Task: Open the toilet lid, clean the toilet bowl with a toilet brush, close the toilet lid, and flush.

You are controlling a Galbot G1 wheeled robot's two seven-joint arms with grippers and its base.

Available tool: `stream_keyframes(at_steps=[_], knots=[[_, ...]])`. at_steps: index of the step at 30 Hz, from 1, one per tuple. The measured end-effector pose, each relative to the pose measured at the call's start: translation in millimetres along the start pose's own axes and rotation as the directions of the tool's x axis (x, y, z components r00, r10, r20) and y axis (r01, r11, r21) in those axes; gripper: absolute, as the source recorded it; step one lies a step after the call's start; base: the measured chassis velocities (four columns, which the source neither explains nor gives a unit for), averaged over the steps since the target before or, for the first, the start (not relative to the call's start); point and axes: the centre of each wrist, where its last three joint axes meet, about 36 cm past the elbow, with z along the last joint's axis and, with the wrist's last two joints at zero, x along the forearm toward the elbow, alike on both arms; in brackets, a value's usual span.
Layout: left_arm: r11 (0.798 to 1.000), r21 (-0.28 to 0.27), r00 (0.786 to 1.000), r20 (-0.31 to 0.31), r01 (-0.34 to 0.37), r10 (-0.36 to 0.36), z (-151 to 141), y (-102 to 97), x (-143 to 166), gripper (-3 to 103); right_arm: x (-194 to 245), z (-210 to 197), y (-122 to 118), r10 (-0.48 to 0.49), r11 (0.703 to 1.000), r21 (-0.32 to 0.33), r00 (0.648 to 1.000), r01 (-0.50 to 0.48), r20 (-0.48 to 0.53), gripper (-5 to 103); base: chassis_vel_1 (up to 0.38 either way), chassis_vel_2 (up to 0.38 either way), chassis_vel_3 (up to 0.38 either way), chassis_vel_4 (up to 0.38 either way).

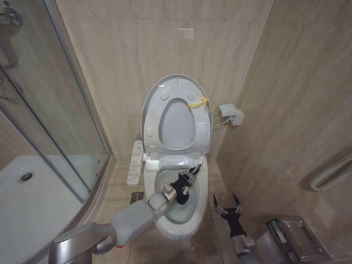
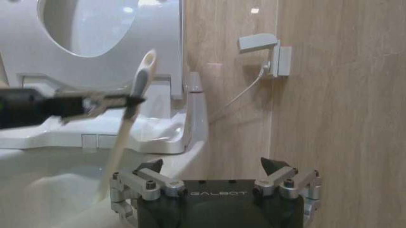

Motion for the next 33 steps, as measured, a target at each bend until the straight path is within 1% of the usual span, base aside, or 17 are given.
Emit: stream_keyframes(at_steps=[2,5,8,9,11,12,14,16,17,19,20,22,24,25,27,30,33], knots=[[1.000,0.022,0.999,0.044,0.002,-0.003,-13.8,-10.1,-23.9,16,1.7,1.7,-0.9,0.001,1.000,0.001,1.000,-0.001,-0.006,100,0.000,0.000,0.000,0.000],[1.000,0.027,0.998,0.064,0.009,-0.011,-19.9,-11.1,-35.7,16,3.5,2.2,-1.0,0.001,1.000,0.002,1.000,-0.001,-0.008,100,0.000,0.000,0.000,0.000],[1.000,0.010,1.000,0.027,0.009,-0.010,-6.7,-5.3,-20.2,16,4.5,1.5,-3.1,0.001,1.000,0.006,1.000,-0.001,-0.008,100,0.000,0.000,0.000,0.000],[1.000,0.010,1.000,0.027,0.009,-0.010,-6.7,-5.3,-20.2,16,4.5,1.5,-3.1,0.001,1.000,0.006,1.000,-0.001,-0.008,100,0.000,0.000,0.000,0.000],[1.000,-0.007,1.000,-0.015,-0.004,0.004,8.0,-2.3,2.0,16,4.5,1.0,-5.9,0.002,1.000,0.009,1.000,-0.002,-0.007,100,0.000,0.000,0.000,0.000],[1.000,-0.006,1.000,-0.020,-0.005,0.005,9.9,-3.0,5.4,16,4.3,0.9,-6.1,0.002,1.000,0.010,1.000,-0.002,-0.007,100,0.000,0.000,0.000,0.000],[1.000,-0.003,1.000,-0.014,-0.004,0.004,8.7,-3.9,4.0,16,4.3,0.8,-6.3,0.003,1.000,0.009,1.000,-0.003,-0.006,100,0.000,0.000,0.000,0.000],[1.000,0.009,1.000,0.021,0.008,-0.008,-1.4,-4.9,-11.9,16,4.2,1.1,-5.1,0.004,1.000,0.007,1.000,-0.004,-0.006,100,0.000,0.000,0.000,0.000],[1.000,0.009,1.000,0.021,0.008,-0.008,-1.4,-4.9,-11.9,16,4.2,1.1,-5.1,0.004,1.000,0.007,1.000,-0.004,-0.006,100,0.000,0.000,0.000,0.000],[1.000,0.012,0.998,0.060,0.024,-0.025,-14.3,-1.6,-32.4,16,4.8,2.1,-1.2,0.004,1.000,0.002,1.000,-0.004,-0.007,100,0.000,0.000,0.000,0.000],[0.999,0.010,0.997,0.065,0.031,-0.032,-16.2,0.9,-37.3,16,5.1,2.3,0.1,0.003,1.000,0.000,1.000,-0.003,-0.008,100,0.000,0.000,0.000,0.000],[0.999,0.003,0.997,0.061,0.037,-0.037,-15.2,5.0,-38.8,16,5.9,2.9,2.3,0.000,1.000,0.000,1.000,0.000,-0.009,100,0.000,0.000,0.000,0.000],[0.999,-0.029,0.999,0.026,0.024,-0.023,-3.1,13.6,-26.6,16,6.2,2.8,3.4,-0.003,1.000,0.001,1.000,0.003,-0.009,100,0.000,0.000,0.000,0.000],[0.999,-0.029,0.999,0.026,0.024,-0.023,-3.1,13.6,-26.6,16,6.2,2.8,3.4,-0.003,1.000,0.001,1.000,0.003,-0.009,100,0.000,0.000,0.000,0.000],[0.999,-0.039,1.000,-0.001,0.008,-0.008,5.4,13.5,-14.6,16,6.0,2.2,1.8,-0.003,1.000,0.005,1.000,0.003,-0.007,100,0.000,0.000,0.000,0.000],[0.999,-0.035,1.000,0.003,0.007,-0.007,4.5,12.3,-15.6,16,5.7,1.5,0.6,-0.002,1.000,0.007,1.000,0.002,-0.006,100,0.000,0.000,0.000,0.000],[1.000,-0.017,0.999,0.047,0.017,-0.016,-9.8,9.0,-35.4,16,6.6,1.5,1.2,-0.001,1.000,0.006,1.000,0.001,-0.006,100,0.000,0.000,0.000,0.000]])
